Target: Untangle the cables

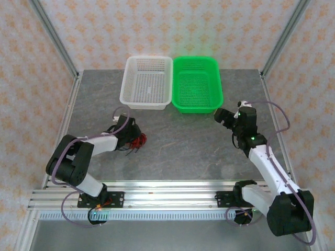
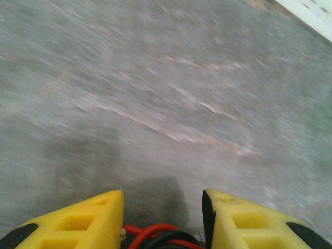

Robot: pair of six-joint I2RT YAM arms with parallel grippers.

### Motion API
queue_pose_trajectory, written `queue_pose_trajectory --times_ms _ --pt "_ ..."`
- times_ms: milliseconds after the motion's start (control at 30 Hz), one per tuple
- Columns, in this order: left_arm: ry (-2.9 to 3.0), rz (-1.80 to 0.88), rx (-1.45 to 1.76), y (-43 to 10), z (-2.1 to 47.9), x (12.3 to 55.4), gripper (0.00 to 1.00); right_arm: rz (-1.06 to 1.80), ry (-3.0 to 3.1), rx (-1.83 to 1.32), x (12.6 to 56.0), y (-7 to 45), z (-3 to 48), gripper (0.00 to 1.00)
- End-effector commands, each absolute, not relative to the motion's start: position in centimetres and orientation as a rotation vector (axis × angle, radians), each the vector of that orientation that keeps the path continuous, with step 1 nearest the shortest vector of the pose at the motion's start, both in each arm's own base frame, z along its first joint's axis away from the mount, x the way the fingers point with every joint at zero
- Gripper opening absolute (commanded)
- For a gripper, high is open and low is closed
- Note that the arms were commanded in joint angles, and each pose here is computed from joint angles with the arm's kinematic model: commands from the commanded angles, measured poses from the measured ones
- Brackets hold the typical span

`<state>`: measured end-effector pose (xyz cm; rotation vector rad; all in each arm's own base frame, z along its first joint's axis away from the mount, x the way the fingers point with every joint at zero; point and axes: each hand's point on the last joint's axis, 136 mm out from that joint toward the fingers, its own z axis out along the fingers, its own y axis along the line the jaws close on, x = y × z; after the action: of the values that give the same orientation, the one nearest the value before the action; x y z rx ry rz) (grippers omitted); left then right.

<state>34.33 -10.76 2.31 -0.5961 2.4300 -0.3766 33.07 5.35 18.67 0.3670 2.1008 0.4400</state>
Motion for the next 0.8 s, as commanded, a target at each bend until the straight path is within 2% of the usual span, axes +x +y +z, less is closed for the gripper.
queue_pose_trajectory --times_ms 0,267,400,533,767 --pt "2.544 -0.584 -0.564 -16.6 0.5 31.7 0.41 0.568 2.109 0.365 31.3 7.5 18.9 0.92" --pt "2.526 -0.799 -0.358 -27.0 3.3 33.8 0.41 0.754 2.129 0.331 27.7 12.9 18.2 0.89" --pt "2.485 -0.885 -0.292 -30.0 5.6 35.0 0.41 0.804 2.169 0.305 26.5 15.9 16.7 0.88" --pt "2.441 -0.848 -0.255 -30.2 8.4 36.2 0.46 0.809 2.223 0.285 25.7 18.7 15.0 0.87" --pt "2.349 -0.642 -0.214 -27.2 14.0 37.1 0.54 0.727 2.341 0.341 25.1 21.0 11.8 0.83"
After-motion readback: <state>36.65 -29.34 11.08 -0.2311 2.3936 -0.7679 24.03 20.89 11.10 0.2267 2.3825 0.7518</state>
